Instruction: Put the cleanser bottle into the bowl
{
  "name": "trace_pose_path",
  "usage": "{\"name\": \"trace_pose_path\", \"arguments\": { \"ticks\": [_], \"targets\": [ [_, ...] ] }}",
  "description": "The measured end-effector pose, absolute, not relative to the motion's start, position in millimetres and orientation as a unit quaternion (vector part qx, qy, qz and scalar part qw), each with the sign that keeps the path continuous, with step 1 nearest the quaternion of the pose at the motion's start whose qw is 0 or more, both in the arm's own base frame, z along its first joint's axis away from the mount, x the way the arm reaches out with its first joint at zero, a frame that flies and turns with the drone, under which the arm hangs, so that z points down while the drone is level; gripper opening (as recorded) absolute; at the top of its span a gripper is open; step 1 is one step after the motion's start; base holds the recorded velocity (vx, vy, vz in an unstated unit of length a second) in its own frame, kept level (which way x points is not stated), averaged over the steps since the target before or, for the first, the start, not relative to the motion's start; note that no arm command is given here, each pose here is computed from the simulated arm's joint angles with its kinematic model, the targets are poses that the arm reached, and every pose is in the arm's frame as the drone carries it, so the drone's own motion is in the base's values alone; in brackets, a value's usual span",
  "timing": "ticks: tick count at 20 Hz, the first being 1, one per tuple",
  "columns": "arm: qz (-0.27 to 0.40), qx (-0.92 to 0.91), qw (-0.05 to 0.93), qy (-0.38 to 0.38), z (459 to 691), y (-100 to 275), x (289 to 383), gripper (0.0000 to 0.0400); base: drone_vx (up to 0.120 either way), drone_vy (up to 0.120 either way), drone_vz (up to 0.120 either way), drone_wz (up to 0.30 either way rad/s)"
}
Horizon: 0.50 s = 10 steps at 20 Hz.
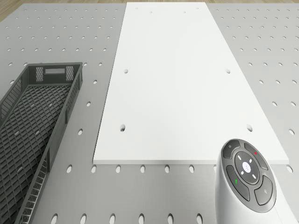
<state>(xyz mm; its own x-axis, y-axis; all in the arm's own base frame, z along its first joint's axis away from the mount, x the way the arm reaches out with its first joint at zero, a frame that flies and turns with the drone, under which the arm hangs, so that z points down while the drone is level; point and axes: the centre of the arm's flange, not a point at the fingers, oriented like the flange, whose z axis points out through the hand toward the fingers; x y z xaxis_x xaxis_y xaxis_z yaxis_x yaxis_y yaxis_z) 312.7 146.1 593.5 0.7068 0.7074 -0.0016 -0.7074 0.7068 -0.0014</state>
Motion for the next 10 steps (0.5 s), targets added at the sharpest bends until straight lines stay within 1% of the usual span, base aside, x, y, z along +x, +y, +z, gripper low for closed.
{"name": "trace_pose_path", "arguments": {
  "ticks": [2,4,7,10],
  "targets": [
    [0.383,0.000,0.924,0.000,593.7,146.0,312.7,0.0323,0.000,0.000,0.000,0.000],
    [0.383,0.000,0.924,0.000,589.7,146.0,312.7,0.0354,0.000,0.000,0.000,0.000],
    [0.383,0.000,0.924,0.000,580.9,145.9,312.7,0.0378,0.000,0.000,0.000,0.000],
    [0.383,0.001,0.924,-0.001,575.2,145.9,312.7,0.0390,0.000,0.000,0.000,0.000]
  ]
}}
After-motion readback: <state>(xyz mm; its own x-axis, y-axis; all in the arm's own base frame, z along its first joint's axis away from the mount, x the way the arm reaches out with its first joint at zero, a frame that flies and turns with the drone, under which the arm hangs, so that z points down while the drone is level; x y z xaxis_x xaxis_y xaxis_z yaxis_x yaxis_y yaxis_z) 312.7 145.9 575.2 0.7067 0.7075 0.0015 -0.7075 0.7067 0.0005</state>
